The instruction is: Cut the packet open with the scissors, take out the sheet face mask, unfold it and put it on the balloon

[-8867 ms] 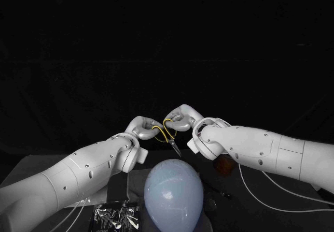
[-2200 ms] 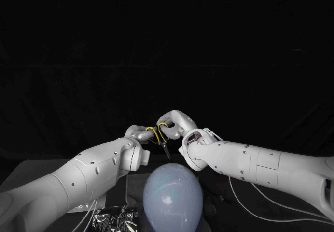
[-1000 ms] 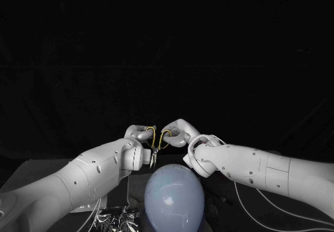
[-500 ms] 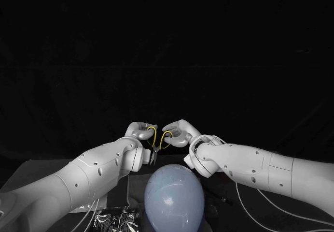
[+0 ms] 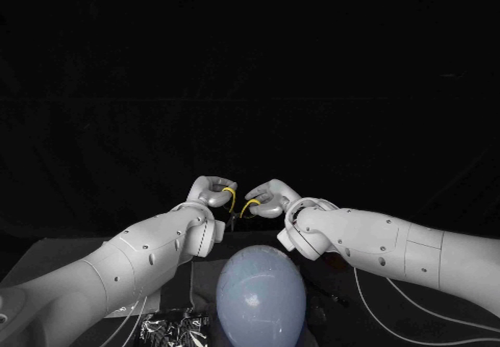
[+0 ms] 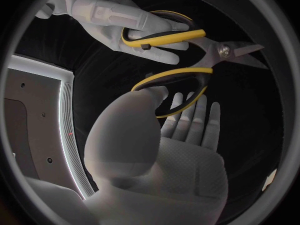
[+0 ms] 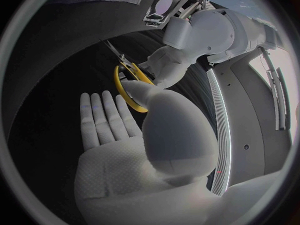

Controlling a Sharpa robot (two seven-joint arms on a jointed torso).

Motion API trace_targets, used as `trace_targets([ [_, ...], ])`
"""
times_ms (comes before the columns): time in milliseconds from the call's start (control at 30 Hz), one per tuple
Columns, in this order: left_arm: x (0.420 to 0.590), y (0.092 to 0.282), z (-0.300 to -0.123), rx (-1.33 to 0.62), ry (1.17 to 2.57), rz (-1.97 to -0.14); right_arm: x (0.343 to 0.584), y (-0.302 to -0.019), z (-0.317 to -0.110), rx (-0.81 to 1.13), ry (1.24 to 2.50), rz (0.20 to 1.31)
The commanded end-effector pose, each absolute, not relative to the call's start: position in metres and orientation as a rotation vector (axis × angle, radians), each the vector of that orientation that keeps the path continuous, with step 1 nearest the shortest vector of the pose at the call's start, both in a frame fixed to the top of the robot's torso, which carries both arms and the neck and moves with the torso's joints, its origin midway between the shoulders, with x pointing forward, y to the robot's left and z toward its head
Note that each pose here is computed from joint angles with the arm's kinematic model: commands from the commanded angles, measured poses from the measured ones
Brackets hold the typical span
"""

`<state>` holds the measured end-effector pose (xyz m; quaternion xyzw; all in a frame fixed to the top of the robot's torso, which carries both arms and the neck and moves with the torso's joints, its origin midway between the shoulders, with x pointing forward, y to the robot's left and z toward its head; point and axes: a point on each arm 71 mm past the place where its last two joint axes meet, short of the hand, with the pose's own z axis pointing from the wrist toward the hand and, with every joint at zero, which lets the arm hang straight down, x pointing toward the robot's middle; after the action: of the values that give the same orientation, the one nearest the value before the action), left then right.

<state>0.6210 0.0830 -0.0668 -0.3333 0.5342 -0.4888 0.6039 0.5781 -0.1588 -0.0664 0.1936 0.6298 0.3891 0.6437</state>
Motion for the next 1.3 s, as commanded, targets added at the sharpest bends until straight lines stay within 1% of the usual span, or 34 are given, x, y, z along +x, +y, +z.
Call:
trace_targets([
  [33,0.618,0.078,-0.059,-0.683,1.174,-1.148,0.581,-0.157,-0.069,0.480,1.482,0.851],
  [267,0.615,0.070,-0.059,-0.667,1.185,-1.165,0.584,-0.152,-0.064,0.502,1.392,0.824],
  [733,0.612,0.063,-0.059,-0.654,1.201,-1.169,0.585,-0.137,-0.058,0.497,1.317,0.808],
  [933,0.615,0.066,-0.061,-0.693,1.222,-1.165,0.585,-0.135,-0.056,0.474,1.322,0.826],
  [1300,0.616,0.068,-0.063,-0.722,1.236,-1.174,0.587,-0.141,-0.056,0.458,1.379,0.834],
])
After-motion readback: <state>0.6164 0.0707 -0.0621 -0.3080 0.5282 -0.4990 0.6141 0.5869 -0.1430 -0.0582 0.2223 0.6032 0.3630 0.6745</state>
